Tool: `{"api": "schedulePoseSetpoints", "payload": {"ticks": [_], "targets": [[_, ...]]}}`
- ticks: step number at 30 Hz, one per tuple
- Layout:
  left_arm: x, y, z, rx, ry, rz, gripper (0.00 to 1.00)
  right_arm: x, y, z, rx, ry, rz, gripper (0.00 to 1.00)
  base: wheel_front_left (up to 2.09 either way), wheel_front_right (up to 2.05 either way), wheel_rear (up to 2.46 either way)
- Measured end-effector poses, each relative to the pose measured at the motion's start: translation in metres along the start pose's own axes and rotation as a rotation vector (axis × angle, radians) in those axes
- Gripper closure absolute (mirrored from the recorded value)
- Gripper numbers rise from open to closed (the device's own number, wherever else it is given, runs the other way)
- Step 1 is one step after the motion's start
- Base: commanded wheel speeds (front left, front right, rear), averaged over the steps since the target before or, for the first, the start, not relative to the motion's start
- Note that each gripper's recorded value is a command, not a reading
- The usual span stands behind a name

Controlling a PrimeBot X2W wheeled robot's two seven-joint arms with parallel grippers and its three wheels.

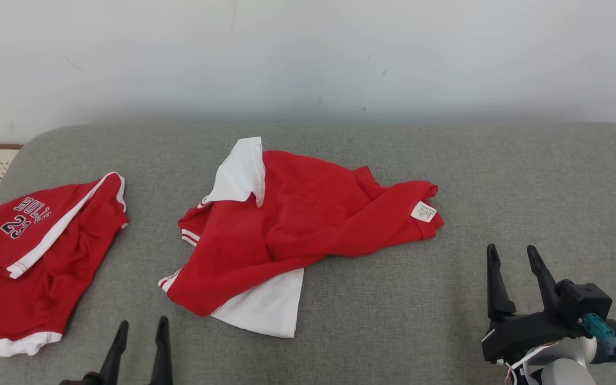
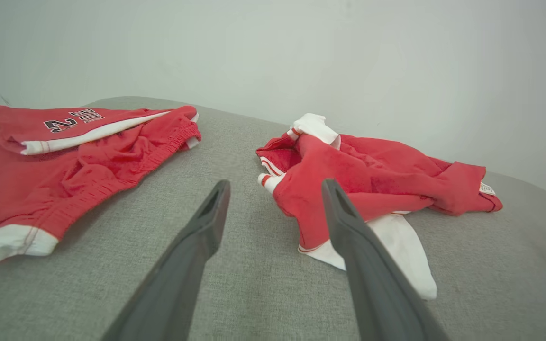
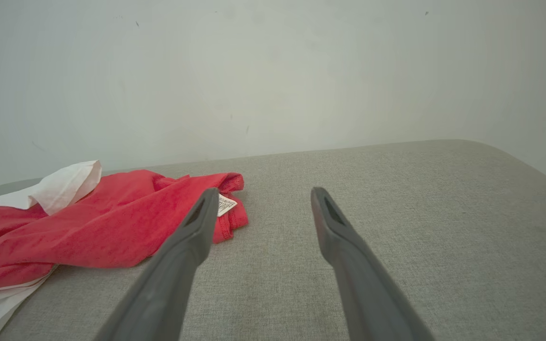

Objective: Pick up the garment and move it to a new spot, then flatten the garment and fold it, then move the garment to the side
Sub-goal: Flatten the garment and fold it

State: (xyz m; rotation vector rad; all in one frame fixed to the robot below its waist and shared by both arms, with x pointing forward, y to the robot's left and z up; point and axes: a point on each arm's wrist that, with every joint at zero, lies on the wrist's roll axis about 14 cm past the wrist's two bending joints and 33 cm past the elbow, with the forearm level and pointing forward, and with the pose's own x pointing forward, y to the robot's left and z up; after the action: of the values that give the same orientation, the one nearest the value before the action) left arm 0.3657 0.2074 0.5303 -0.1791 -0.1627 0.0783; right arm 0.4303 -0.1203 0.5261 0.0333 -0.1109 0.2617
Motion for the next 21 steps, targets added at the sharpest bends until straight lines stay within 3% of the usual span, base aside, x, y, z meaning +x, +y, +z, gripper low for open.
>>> {"api": "schedulePoseSetpoints", "payload": {"ticks": [12, 21], "targets": [[-0.006, -0.061, -0.055, -0.041, 0.174, -0.202, 0.0, -0.005, 0.001, -0.006, 0.017, 0.015, -0.01, 0.0, 0.0, 0.0, 0.0], [0.0, -0.089, -0.085, -0.047, 0.266, -0.289, 0.0, -0.012, -0.01, -0.01, 0.019, 0.029, -0.047, 0.0, 0.0, 0.0, 0.0]]}}
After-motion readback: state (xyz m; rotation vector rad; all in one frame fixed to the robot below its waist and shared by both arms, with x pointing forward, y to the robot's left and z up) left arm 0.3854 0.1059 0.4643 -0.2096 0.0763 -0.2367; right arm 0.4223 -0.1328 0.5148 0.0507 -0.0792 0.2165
